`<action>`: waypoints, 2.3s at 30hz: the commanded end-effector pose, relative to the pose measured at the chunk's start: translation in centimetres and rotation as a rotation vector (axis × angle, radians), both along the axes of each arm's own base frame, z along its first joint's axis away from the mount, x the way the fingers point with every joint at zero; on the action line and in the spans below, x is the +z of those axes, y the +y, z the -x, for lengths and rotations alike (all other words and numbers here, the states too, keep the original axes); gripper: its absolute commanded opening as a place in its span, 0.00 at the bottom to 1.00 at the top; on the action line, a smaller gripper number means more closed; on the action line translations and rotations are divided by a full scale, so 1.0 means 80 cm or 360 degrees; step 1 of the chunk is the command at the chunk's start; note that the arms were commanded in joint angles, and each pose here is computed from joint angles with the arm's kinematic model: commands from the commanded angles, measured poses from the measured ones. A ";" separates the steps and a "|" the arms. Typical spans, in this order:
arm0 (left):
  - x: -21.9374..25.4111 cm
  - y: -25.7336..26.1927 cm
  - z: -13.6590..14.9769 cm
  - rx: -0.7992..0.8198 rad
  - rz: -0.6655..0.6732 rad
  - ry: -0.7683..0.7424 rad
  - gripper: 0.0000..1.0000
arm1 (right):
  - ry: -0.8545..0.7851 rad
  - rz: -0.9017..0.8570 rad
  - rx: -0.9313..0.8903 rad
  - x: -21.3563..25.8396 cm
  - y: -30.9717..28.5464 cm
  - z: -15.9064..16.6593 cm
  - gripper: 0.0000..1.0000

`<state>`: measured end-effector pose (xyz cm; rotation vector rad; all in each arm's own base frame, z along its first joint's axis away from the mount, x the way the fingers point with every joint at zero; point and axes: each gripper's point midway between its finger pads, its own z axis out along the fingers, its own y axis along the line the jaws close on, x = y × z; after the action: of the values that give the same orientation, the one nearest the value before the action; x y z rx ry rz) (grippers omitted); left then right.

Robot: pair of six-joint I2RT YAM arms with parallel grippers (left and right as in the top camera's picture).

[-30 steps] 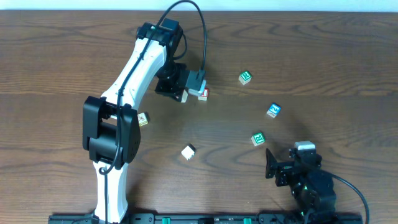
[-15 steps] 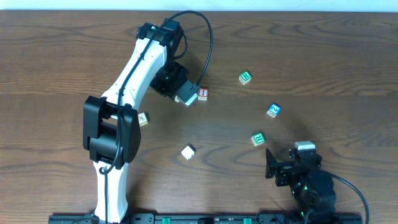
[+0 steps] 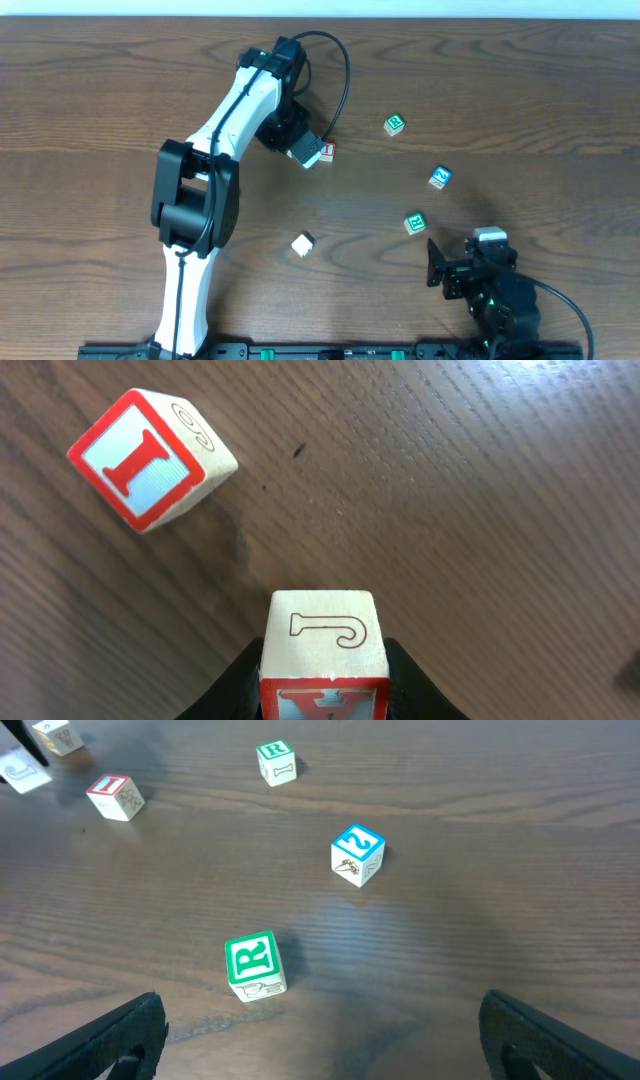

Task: Spell out Ai2
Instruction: 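Carry the red A block right toward the placed I block, then set the red A block down left of the I block, release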

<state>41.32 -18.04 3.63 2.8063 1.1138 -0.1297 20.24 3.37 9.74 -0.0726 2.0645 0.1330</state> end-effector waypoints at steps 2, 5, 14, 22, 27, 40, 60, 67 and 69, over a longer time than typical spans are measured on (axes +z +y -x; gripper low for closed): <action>-0.011 -0.007 0.007 -0.0047 -0.0016 0.0032 0.06 | 0.0009 0.0015 -0.0002 -0.005 -0.002 0.000 0.99; -0.016 -0.010 0.010 -0.0057 -0.0023 0.0049 0.05 | 0.0009 0.0015 -0.0002 -0.005 -0.002 0.000 0.99; -0.019 -0.013 0.012 -0.0066 -0.0023 0.0057 0.06 | 0.0009 0.0015 -0.0002 -0.005 -0.002 0.000 0.99; -0.020 -0.018 0.013 -0.0066 0.0018 0.0070 0.06 | 0.0009 0.0014 -0.0003 -0.005 -0.002 0.000 0.99; -0.029 -0.019 0.014 -0.0067 0.0019 0.0086 0.06 | 0.0009 0.0014 -0.0003 -0.005 -0.002 0.000 0.99; -0.040 -0.014 0.007 -0.0067 -0.0031 0.0057 0.20 | 0.0009 0.0014 -0.0003 -0.005 -0.002 0.000 0.99; -0.040 -0.009 0.006 -0.0064 -0.0066 0.0049 0.55 | 0.0009 0.0015 -0.0002 -0.005 -0.002 0.000 0.99; -0.035 -0.006 0.003 -0.0065 -0.0090 0.0020 0.95 | 0.0009 0.0014 -0.0003 -0.005 -0.002 0.000 0.99; -0.031 -0.007 0.002 -0.0065 -0.0085 0.0007 0.95 | 0.0009 0.0015 -0.0002 -0.005 -0.002 0.000 0.99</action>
<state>41.41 -18.83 1.12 2.8583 1.0844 -0.1178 20.24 3.37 9.74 -0.0726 2.0645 0.1330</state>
